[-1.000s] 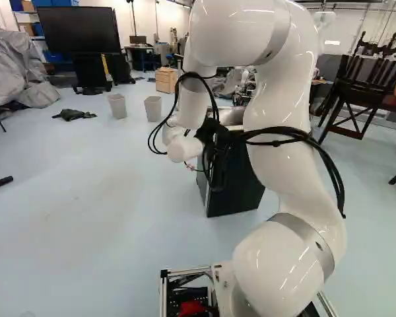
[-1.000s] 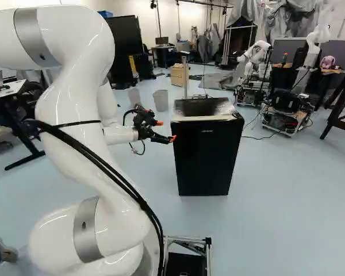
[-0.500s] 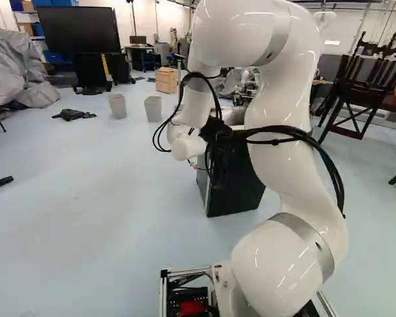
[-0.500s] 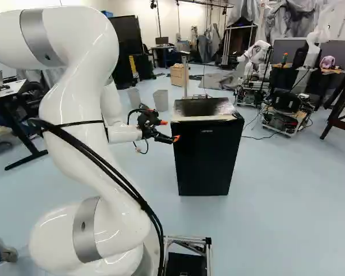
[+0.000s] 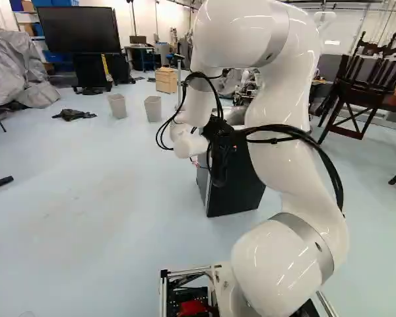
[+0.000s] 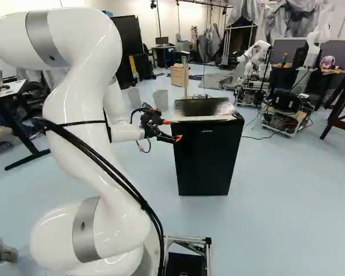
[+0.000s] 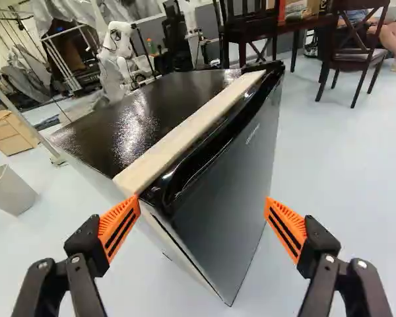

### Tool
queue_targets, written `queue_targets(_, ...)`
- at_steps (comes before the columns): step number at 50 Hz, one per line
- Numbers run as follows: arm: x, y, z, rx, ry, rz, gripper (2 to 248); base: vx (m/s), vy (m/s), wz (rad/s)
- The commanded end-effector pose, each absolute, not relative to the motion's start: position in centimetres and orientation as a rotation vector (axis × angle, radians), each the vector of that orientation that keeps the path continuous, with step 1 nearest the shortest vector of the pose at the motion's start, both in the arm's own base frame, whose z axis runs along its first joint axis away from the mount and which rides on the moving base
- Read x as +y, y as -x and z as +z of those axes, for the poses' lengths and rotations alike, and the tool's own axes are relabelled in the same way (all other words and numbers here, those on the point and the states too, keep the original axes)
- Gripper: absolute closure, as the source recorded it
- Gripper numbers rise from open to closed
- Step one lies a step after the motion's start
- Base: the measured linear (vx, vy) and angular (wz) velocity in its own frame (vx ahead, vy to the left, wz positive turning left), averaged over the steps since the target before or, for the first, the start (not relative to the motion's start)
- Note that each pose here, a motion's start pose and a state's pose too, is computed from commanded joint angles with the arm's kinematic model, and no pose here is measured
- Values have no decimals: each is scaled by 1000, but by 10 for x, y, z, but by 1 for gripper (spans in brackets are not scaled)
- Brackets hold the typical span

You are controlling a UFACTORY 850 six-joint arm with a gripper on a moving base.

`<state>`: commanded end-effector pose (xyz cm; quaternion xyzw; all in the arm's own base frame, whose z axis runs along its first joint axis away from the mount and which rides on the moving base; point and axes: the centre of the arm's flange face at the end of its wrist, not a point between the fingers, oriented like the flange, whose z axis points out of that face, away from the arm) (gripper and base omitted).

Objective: Grab a drink from the fridge

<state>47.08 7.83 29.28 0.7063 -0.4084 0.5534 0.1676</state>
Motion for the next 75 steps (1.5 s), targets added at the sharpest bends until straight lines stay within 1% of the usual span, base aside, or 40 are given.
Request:
queue_targets(30, 68, -458, 294, -1164, -2002, 1554, 3, 0, 0, 0)
queue_targets(75, 39, -409, 297, -1156, -1992, 1490, 3, 0, 0, 0)
